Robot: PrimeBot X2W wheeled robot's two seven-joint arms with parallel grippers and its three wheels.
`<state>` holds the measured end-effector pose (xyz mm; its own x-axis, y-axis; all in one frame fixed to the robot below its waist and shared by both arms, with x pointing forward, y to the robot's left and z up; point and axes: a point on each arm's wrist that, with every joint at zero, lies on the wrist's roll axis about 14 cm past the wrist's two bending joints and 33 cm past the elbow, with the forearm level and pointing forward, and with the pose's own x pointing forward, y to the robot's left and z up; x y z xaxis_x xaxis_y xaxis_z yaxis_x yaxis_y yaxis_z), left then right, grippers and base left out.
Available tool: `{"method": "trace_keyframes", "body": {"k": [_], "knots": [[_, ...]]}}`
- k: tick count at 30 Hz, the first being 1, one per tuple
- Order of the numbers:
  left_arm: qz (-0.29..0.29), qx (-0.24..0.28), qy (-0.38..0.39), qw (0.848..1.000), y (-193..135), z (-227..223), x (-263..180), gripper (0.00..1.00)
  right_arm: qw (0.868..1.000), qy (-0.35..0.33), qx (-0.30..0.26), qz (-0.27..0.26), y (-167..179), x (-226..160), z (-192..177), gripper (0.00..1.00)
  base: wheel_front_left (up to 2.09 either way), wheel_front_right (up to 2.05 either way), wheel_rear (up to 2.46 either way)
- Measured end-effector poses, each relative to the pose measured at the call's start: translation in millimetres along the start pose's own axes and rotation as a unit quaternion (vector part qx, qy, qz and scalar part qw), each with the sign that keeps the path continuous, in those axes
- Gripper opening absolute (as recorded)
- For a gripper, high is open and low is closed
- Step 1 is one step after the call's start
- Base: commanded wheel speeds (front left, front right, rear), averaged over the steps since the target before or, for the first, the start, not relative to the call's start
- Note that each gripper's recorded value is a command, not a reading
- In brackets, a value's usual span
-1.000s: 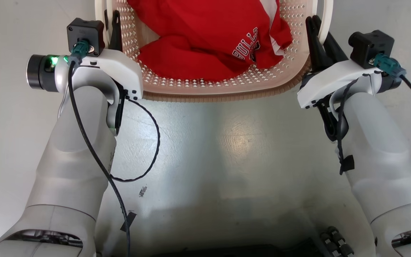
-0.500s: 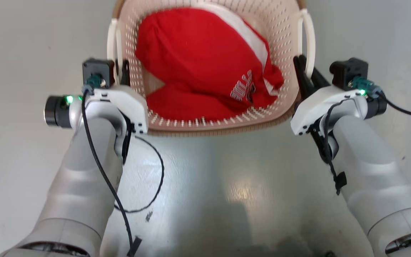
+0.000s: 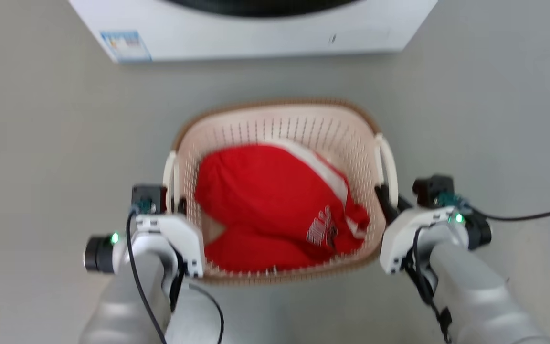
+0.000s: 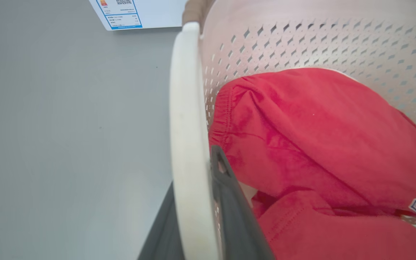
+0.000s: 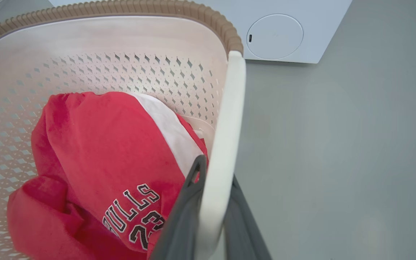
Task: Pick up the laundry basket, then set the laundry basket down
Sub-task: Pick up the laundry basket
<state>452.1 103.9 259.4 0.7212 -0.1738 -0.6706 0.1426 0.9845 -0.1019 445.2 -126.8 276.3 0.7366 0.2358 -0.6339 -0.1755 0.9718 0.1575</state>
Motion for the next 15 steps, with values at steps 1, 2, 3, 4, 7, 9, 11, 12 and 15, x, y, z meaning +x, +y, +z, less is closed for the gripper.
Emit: {"method": "trace_keyframes", "body": {"k": [1, 2, 3, 4, 7, 9, 11, 12, 15], "knots": [[-0.001, 0.000, -0.001, 1.000, -2.1, 0.4, -7.1, 0.00, 1.000, 0.001, 0.000, 0.000, 1.8, -7.7, -0.3, 0.00, 0.00, 0.00, 0.00], [-0.002, 0.000, -0.003, 1.000, -3.8, 0.5, -14.3, 0.00, 1.000, -0.001, 0.000, 0.000, 3.4, -15.3, 0.0, 0.00, 0.00, 0.00, 0.00], [-0.004, -0.001, -0.005, 1.000, -6.3, 0.7, -21.6, 0.00, 1.000, -0.001, -0.001, 0.001, 5.2, -22.8, 0.3, 0.00, 0.00, 0.00, 0.00], [-0.006, -0.001, -0.006, 1.000, -8.6, 0.7, -28.5, 0.00, 1.000, -0.002, -0.002, 0.000, 6.3, -30.2, 0.5, 0.00, 0.00, 0.00, 0.00], [-0.011, -0.001, -0.009, 1.000, -14.8, -0.5, -48.9, 0.00, 1.000, -0.004, -0.004, 0.001, 11.0, -51.1, 1.4, 0.00, 0.00, 0.00, 0.00], [-0.015, 0.005, -0.012, 1.000, -18.8, -1.9, -62.1, 0.00, 1.000, -0.008, -0.008, 0.001, 13.9, -63.9, 2.6, 0.00, 0.00, 0.00, 0.00], [-0.018, 0.006, -0.011, 1.000, -22.5, -3.8, -73.9, 0.00, 1.000, -0.006, -0.013, 0.001, 16.3, -75.7, 2.1, 0.00, 0.00, 0.00, 0.00], [-0.020, 0.010, -0.010, 1.000, -24.5, -4.7, -79.4, 0.00, 1.000, -0.006, -0.012, 0.000, 16.7, -81.1, 1.7, 0.00, 0.00, 0.00, 0.00], [-0.024, 0.011, -0.010, 1.000, -29.7, -8.2, -94.8, 0.00, 1.000, -0.014, -0.016, -0.001, 20.1, -96.1, 2.3, 0.00, 0.00, 0.00, 0.00]]}}
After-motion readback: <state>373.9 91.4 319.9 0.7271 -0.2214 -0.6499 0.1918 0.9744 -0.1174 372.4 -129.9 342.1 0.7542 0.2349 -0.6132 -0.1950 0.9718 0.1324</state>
